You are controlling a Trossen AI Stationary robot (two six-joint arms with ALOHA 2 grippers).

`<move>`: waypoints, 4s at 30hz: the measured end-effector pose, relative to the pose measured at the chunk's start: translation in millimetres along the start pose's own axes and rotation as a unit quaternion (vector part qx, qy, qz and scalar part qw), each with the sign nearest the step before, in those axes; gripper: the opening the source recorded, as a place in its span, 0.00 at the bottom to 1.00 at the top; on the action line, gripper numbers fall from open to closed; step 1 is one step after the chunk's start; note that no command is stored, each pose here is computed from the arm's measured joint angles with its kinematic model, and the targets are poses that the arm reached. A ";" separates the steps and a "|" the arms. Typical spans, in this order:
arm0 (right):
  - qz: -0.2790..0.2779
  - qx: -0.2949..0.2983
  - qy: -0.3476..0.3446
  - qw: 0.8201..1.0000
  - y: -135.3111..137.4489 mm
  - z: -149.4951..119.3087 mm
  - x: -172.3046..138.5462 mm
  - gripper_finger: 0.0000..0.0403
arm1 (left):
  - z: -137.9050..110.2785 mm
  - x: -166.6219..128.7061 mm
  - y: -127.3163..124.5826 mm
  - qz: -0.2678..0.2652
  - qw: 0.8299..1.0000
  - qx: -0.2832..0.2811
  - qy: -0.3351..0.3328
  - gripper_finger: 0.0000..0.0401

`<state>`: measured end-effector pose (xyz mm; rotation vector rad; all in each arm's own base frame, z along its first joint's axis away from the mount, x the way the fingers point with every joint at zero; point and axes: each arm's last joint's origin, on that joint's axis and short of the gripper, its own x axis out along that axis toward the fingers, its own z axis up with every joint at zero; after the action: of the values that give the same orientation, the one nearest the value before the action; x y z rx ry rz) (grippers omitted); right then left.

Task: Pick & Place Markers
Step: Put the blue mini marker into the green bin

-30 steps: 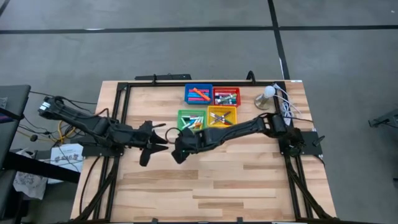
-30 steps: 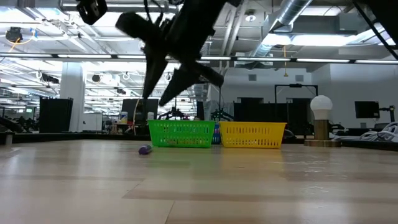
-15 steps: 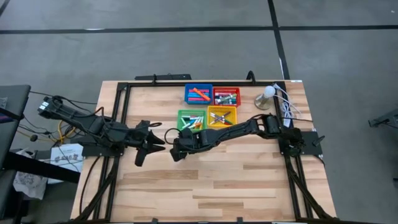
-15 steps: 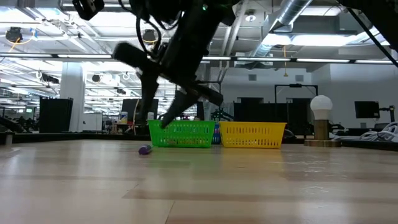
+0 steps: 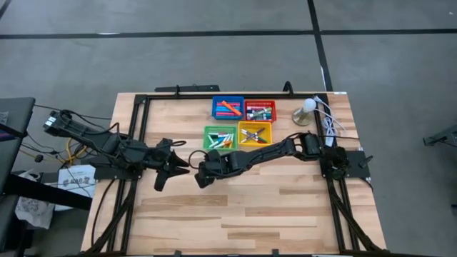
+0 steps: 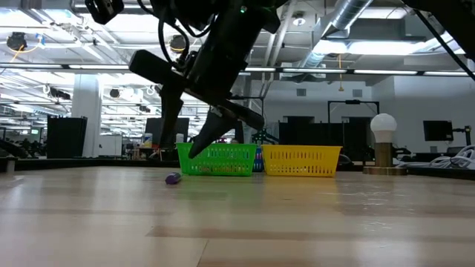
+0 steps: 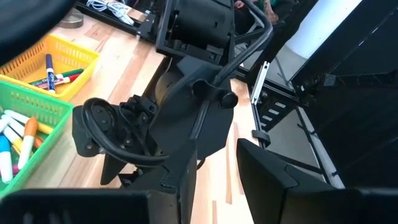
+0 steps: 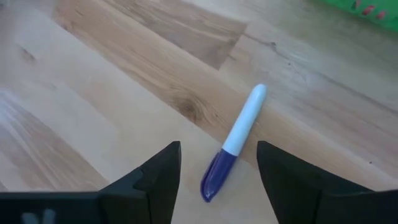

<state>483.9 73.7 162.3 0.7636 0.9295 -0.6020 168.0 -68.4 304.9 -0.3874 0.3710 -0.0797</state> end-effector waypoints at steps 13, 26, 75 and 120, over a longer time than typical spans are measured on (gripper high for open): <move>-0.003 -0.003 -0.013 1.000 -0.2 1.7 0.2 0.50 | 0.1 0.0 0.0 0.001 1.000 0.000 -0.001 0.28; 0.000 -0.002 0.021 1.000 -3.5 -9.9 32.9 0.50 | 0.1 0.1 -0.1 0.001 1.000 0.000 -0.001 0.28; -0.028 -0.033 0.056 0.997 -13.6 -9.4 33.9 0.11 | -0.3 0.1 0.1 0.002 1.000 0.006 0.001 0.28; -0.077 -0.178 -0.062 0.979 -39.1 70.8 -85.4 0.09 | -0.3 0.1 0.2 0.002 1.000 0.006 0.001 0.28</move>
<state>448.2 5.5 251.3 0.3319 0.9525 -0.5896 168.0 -68.3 304.6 -0.3749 0.3729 -0.0787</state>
